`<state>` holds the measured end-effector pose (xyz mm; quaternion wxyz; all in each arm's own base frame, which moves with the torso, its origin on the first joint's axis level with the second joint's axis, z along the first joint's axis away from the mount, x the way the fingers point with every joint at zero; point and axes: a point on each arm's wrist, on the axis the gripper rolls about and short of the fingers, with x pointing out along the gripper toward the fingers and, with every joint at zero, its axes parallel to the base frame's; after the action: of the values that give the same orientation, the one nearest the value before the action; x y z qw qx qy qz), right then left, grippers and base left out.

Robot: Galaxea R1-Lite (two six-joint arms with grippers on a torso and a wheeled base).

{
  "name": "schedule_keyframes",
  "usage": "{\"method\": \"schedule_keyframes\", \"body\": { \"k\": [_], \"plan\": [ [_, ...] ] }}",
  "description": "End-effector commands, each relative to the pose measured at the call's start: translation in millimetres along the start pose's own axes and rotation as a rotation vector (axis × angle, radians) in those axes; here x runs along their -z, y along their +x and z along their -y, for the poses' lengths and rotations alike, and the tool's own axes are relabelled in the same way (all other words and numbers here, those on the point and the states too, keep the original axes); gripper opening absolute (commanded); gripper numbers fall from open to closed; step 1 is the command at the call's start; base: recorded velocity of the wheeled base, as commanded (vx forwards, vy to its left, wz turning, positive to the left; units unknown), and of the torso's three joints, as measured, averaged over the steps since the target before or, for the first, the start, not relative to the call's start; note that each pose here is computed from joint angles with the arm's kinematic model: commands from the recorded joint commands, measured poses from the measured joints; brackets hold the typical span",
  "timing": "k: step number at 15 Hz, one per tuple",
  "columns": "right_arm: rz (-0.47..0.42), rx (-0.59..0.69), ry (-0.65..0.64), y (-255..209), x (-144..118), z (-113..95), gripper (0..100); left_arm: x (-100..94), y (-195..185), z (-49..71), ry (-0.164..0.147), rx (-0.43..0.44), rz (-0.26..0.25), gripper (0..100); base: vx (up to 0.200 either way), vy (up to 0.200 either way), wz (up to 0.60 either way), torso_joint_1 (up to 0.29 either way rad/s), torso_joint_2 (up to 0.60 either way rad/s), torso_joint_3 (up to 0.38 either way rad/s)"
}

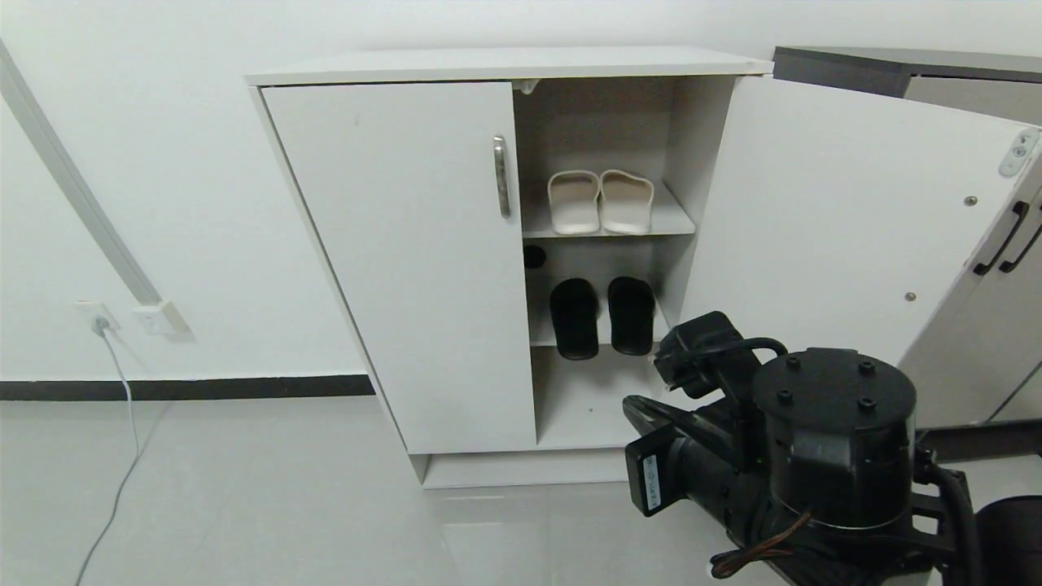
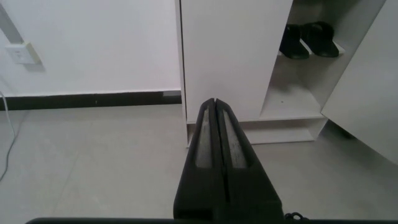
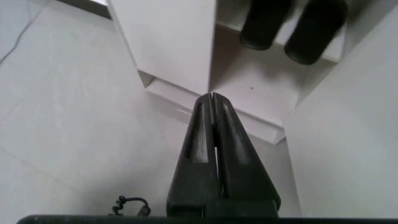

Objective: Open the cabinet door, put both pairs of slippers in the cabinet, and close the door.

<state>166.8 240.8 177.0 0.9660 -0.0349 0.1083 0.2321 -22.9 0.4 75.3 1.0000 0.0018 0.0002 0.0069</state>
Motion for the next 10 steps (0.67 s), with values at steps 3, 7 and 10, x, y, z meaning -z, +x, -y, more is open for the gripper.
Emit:
{"method": "schedule_keyframes", "body": {
  "k": [3,7,10],
  "plan": [
    [-0.009,0.001,-0.005,2.1,2.6,-1.0,0,0.0,0.1,0.0,0.001,0.0,-0.001,0,0.0,0.0,0.0,0.0,0.0,0.0],
    [-0.01,0.006,-0.005,2.8,2.9,-0.3,0,0.0,0.1,0.0,0.001,0.0,-0.001,0,0.0,0.0,0.0,0.0,0.0,0.0],
    [-0.016,0.009,-0.009,4.2,4.1,0.1,0,0.0,0.1,0.0,0.001,0.002,-0.001,0,0.0,0.0,0.0,-0.002,-0.17,-0.286]
  ]
}}
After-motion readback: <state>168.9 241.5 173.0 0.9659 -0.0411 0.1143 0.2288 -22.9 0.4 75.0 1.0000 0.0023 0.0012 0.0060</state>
